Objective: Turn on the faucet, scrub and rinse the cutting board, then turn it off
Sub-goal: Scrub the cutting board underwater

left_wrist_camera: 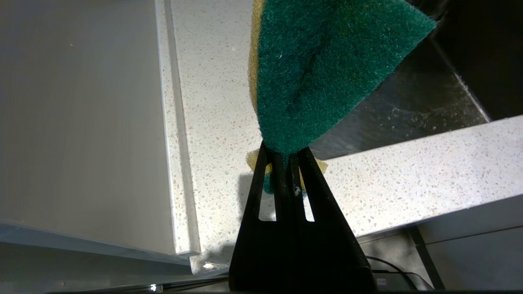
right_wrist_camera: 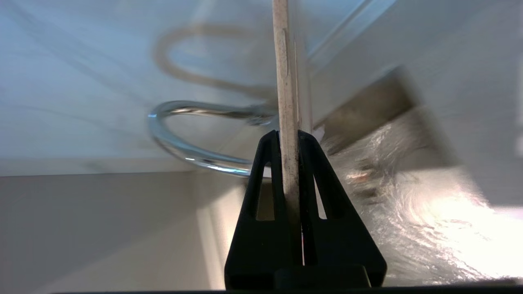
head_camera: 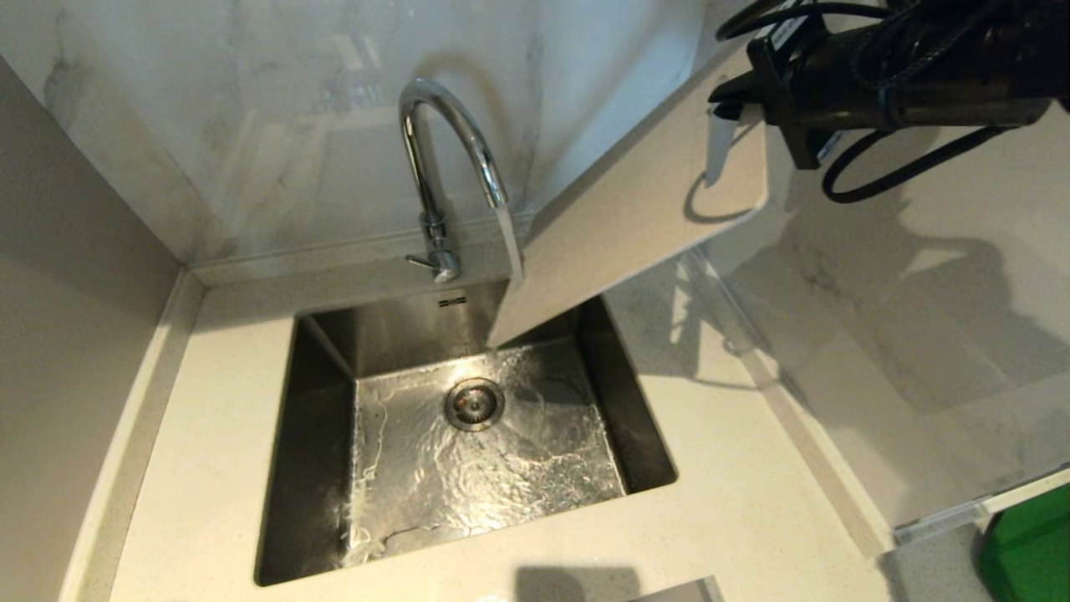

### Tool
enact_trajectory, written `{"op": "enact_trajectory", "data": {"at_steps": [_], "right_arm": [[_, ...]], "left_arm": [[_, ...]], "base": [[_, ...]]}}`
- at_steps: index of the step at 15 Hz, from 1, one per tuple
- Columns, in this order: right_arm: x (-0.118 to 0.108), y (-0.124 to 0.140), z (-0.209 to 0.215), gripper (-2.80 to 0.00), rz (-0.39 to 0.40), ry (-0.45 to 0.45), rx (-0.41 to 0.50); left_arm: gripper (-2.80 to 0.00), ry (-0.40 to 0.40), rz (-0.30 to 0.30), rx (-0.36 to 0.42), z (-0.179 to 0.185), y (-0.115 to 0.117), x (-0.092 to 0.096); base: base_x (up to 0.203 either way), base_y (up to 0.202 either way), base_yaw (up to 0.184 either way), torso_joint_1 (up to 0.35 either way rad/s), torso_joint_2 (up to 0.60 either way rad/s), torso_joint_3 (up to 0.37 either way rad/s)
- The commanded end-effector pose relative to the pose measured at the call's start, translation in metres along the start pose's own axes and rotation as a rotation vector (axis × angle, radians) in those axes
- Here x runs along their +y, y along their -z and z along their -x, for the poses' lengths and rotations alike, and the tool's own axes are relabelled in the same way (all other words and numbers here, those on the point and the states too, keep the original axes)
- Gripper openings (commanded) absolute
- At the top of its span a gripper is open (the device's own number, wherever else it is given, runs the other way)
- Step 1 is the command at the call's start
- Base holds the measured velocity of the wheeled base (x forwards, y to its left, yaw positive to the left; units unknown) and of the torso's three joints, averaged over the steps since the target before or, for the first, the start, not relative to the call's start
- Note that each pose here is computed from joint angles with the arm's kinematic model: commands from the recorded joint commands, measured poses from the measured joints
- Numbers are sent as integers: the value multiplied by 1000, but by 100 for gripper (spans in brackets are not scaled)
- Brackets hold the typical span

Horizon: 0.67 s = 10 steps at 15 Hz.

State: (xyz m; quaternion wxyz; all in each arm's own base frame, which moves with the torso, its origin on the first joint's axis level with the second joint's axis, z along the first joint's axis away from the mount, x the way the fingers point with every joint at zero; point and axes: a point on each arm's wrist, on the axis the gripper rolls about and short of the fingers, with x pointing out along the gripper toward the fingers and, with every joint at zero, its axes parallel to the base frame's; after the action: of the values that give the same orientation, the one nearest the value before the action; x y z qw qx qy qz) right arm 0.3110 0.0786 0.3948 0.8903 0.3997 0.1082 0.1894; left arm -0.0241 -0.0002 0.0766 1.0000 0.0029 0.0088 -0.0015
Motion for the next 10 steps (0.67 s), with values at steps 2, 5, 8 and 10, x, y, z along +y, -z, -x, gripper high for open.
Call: {"op": "enact_trajectory", "data": {"at_steps": [2,5,8,10], "right_arm": [[-22,23,-43,-280,-100,9,103],[-27,44,-63,-280,-136,24,167],[-27,44,-63,-280,-132,24,167],[-27,44,-62,-280,-132,27,168]], "left_arm": [[-280,-1,0,2,0,0,0],[-280,2,-12,4,0,0,0],[-280,3,-13,4,0,0,0],[-280,3,-13,4,0,0,0]], "base": [[0,0,0,0,0,0],[0,0,0,0,0,0],[0,0,0,0,0,0],[0,0,0,0,0,0]]}}
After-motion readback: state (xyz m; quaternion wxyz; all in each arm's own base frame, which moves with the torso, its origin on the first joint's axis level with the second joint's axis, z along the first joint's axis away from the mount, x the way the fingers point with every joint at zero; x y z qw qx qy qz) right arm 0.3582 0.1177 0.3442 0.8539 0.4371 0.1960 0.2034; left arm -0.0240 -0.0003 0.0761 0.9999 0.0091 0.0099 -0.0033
